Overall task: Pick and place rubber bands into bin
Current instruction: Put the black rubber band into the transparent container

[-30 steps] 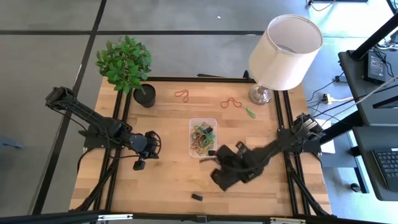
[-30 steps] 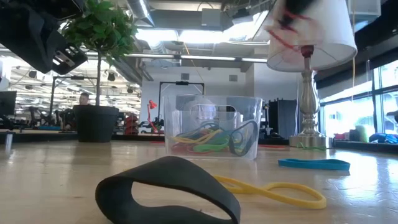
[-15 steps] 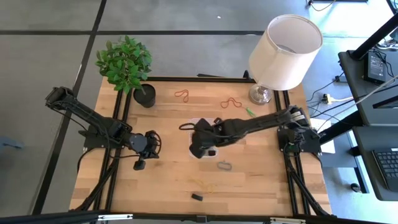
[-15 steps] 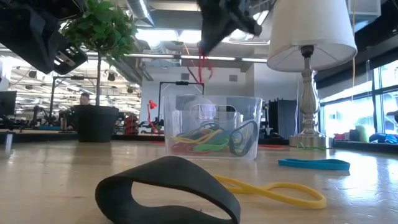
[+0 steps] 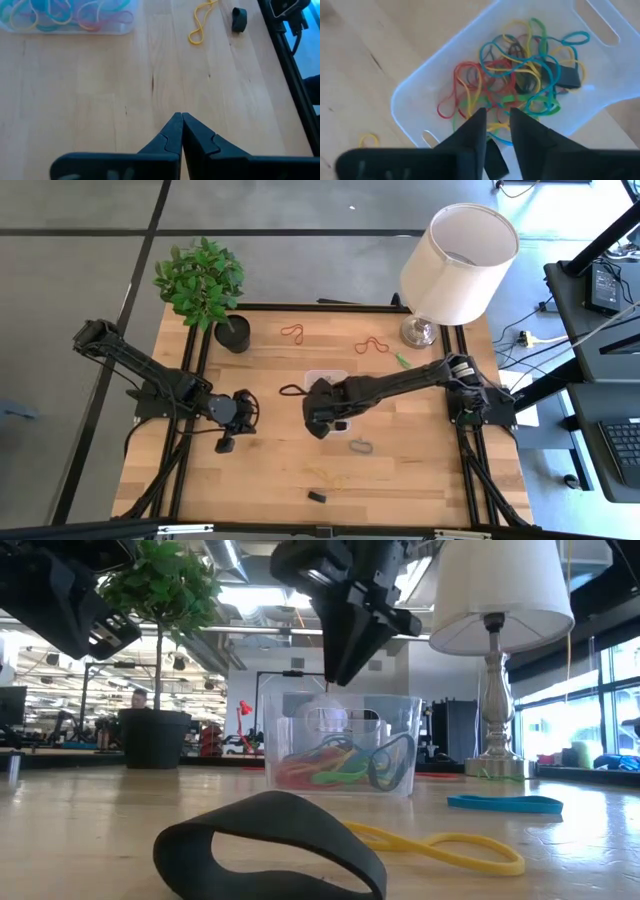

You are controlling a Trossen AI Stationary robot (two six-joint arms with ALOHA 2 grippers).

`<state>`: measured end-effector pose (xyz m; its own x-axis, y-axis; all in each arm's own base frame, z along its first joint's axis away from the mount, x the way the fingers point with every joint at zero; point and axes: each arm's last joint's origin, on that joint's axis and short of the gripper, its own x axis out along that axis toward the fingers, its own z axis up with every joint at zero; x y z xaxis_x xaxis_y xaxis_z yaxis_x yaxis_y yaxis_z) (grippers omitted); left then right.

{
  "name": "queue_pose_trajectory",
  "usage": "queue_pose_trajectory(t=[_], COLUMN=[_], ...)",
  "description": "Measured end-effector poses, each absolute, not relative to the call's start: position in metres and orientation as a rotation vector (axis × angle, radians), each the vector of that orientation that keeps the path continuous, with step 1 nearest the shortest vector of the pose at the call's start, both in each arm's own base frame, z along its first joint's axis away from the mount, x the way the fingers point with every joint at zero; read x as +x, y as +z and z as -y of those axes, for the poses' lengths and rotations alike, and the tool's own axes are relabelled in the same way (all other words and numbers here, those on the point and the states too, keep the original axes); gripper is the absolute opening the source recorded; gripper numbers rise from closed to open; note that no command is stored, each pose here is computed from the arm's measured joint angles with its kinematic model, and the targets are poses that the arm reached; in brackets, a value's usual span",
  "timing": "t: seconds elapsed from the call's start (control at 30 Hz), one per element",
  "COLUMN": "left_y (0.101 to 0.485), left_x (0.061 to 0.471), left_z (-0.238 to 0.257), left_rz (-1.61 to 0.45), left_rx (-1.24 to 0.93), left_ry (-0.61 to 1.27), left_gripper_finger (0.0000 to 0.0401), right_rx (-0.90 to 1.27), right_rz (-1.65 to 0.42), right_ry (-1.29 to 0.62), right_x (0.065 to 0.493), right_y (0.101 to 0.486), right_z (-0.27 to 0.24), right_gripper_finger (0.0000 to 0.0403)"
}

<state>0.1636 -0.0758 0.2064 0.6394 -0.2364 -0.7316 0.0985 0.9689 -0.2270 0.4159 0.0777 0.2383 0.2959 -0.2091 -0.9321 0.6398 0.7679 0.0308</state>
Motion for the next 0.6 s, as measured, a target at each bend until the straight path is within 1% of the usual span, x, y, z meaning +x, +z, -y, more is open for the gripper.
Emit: queue_pose_trajectory(t=[0.1, 0.2, 0.43, 0.6], left_y=[0.206, 0.206, 0.206, 0.206], left_x=[0.164, 0.164, 0.164, 0.164], left_z=[0.076, 0.076, 0.075, 0.075], left_rz=[-0.854, -0.851, -0.849, -0.842], left_rx=[-0.169, -0.146, -0.120, -0.115], left_ry=[-0.184, -0.193, -0.204, -0.188], left_gripper_finger=[0.0004, 0.0002, 0.0002, 0.0003], right_rx=[0.439, 0.418, 0.355, 0.334], right_rz=[-1.166, -1.219, -1.333, -1.351], right_ry=[-0.608, -0.622, -0.660, -0.667], right_x=[0.410, 0.401, 0.372, 0.358], right_y=[0.242, 0.247, 0.255, 0.255], right_z=[-0.077, -0.079, -0.110, -0.137], right_gripper_finger=[0.0112, 0.0123, 0.0125, 0.0125])
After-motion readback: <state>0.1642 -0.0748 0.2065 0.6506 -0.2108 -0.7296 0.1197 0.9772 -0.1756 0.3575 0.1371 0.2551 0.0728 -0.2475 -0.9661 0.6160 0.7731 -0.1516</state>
